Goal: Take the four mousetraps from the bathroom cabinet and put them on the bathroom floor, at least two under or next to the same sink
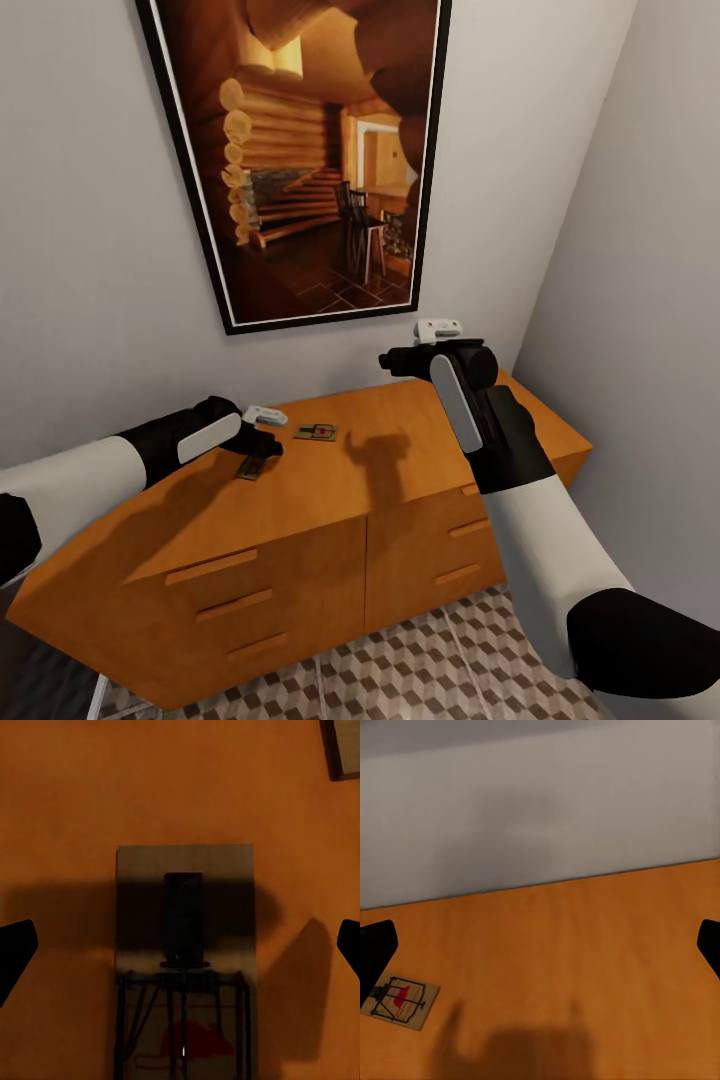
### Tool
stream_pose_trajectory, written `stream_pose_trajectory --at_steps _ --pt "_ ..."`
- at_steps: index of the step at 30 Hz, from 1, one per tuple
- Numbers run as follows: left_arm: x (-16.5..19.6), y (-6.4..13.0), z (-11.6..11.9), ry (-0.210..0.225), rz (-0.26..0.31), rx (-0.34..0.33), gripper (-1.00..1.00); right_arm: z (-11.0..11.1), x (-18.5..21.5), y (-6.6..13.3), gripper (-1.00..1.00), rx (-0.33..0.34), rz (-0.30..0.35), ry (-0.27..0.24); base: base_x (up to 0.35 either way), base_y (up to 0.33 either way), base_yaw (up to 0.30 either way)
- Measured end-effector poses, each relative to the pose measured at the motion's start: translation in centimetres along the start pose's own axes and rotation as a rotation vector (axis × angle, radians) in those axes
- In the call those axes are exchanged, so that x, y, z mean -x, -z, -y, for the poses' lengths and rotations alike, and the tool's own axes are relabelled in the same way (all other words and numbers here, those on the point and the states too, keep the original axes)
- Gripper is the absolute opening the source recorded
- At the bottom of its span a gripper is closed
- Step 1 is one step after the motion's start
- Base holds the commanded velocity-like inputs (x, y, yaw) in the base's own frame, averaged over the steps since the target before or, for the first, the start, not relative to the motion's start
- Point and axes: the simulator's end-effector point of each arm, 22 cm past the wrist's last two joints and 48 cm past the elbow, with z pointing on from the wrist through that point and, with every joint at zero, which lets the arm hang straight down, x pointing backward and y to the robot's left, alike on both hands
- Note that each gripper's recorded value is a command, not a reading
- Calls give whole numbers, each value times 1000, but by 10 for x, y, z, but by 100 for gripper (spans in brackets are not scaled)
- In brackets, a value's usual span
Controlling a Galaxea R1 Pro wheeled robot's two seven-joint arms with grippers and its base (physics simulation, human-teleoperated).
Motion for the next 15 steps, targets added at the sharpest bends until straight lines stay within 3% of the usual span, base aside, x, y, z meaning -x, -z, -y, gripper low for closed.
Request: stream_pose_trajectory --at_steps 15 --pt "-9 -5 -5 16 -18 9 100 1 -4 -2 100 -4 -10 2 0 0 0"
